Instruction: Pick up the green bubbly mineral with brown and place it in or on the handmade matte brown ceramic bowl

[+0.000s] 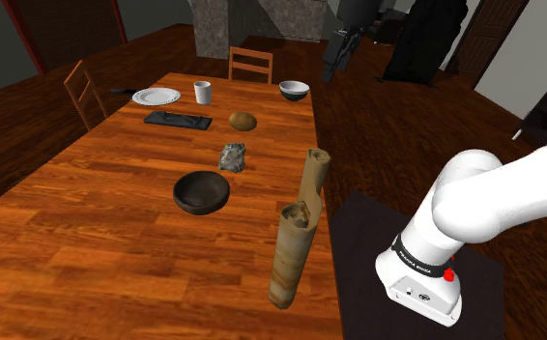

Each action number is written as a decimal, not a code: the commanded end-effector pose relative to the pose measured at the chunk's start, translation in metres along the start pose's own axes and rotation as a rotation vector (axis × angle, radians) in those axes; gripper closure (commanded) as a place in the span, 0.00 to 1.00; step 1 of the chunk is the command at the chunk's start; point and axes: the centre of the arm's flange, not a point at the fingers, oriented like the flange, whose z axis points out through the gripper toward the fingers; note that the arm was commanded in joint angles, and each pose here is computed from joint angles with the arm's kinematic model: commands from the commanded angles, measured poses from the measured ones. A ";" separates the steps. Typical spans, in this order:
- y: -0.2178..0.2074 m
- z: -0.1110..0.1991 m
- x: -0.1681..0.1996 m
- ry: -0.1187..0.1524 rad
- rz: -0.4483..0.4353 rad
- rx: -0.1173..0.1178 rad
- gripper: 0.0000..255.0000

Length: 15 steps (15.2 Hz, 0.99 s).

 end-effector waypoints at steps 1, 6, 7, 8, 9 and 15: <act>0.000 0.000 0.000 0.000 0.000 0.000 0.00; 0.018 0.045 0.056 -0.054 -0.107 0.034 0.00; 0.020 0.054 0.067 -0.065 -0.129 0.040 0.00; 0.023 0.064 0.078 -0.076 -0.150 0.047 0.00; 0.025 0.073 0.089 -0.087 -0.172 0.054 0.00; 0.031 0.134 0.153 -0.152 -0.301 0.094 0.00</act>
